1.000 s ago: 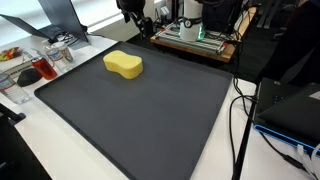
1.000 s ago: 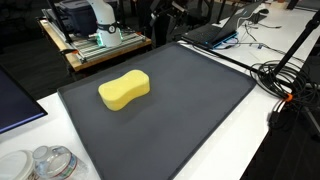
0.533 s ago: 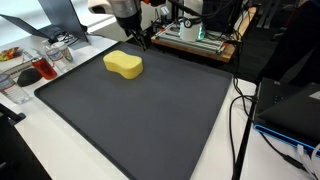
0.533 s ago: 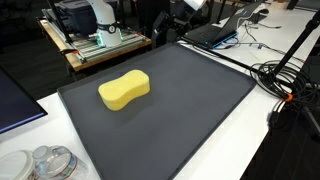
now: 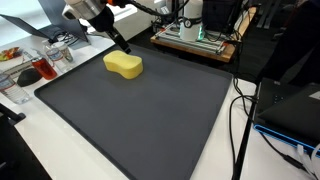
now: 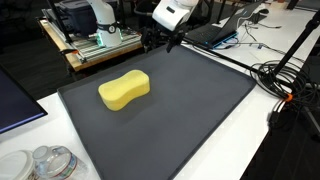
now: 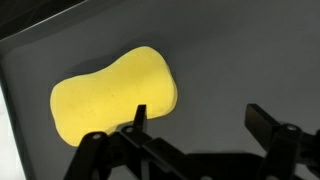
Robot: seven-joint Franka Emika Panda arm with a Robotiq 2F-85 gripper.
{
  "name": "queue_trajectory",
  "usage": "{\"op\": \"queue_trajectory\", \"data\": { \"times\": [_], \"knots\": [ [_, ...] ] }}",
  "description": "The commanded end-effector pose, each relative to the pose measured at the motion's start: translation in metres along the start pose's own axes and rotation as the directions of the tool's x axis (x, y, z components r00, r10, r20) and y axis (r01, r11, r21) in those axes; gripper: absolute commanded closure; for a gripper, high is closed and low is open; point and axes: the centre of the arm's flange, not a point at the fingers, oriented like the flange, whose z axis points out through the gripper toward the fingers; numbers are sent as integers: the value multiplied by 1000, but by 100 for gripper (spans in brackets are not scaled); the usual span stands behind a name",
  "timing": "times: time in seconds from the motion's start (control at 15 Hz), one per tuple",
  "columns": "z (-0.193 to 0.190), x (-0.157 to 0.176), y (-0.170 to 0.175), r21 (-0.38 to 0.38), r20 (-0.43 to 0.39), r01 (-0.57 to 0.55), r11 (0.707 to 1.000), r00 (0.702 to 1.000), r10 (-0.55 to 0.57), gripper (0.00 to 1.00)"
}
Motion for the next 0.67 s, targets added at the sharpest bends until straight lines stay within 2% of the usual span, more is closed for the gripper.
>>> {"op": "queue_trajectory", "data": {
  "times": [0.0, 0.33, 0.6],
  "knots": [
    [-2, 38, 20, 121, 43, -143, 982, 989, 139, 0],
    [2, 65, 53, 165, 80, -378, 911, 926, 369, 0],
    [5, 79, 75, 143, 84, -535, 833, 845, 528, 0]
  ]
}}
